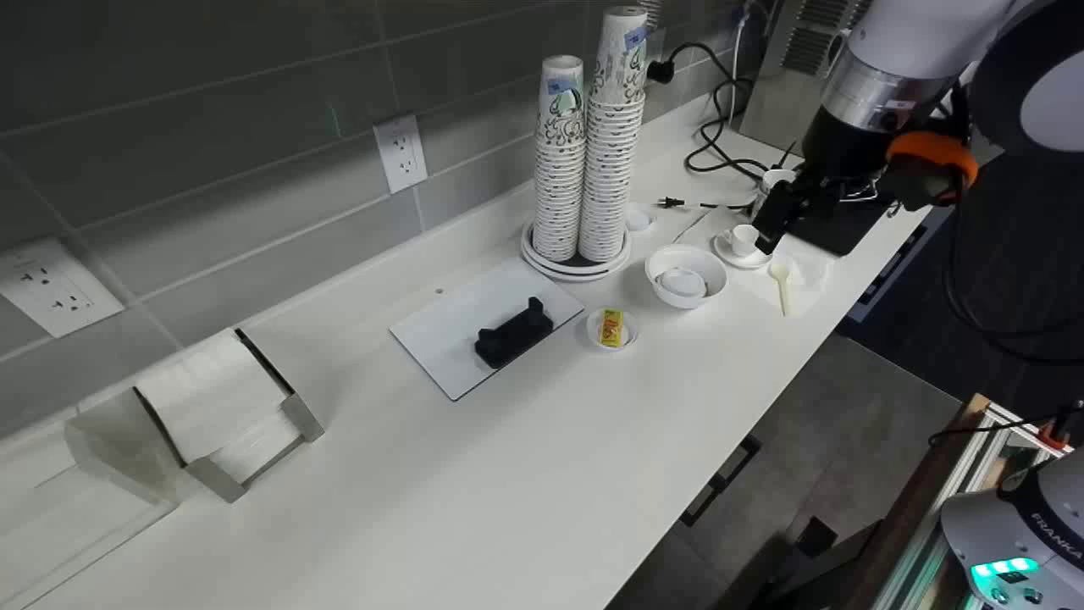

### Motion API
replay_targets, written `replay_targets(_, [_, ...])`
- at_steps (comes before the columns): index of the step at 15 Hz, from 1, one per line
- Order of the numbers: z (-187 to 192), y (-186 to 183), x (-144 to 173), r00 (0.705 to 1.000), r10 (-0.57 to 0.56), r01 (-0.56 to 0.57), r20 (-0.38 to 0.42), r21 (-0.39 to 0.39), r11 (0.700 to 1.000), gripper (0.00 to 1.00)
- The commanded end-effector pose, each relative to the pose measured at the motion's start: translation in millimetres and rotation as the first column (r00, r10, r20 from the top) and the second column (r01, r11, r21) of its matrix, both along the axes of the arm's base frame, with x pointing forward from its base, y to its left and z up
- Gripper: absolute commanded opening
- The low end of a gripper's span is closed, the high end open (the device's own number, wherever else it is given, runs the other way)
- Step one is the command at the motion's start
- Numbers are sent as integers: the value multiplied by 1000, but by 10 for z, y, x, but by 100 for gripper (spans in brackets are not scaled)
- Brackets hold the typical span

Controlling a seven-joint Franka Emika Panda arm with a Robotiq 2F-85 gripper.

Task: Move the bowl to the left

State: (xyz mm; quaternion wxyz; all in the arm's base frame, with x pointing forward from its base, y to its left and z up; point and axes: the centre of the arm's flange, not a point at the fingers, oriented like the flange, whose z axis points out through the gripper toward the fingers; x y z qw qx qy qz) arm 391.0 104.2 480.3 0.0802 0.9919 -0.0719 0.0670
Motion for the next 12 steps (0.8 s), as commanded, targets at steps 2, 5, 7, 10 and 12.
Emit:
replay_targets(2, [0, 0, 0, 1000, 0, 0, 0, 0, 1000, 100])
replay_targets(5, [0, 0, 0, 1000, 0, 0, 0, 0, 1000, 100])
replay_targets(7, [-37, -112, 61, 998, -40, 42, 43, -39, 998, 100])
replay_targets(10, [-140, -556, 113, 989, -96, 104, 114, -72, 992, 100])
replay_targets(12, [-239, -973, 131, 975, -145, 156, 166, -60, 986, 100])
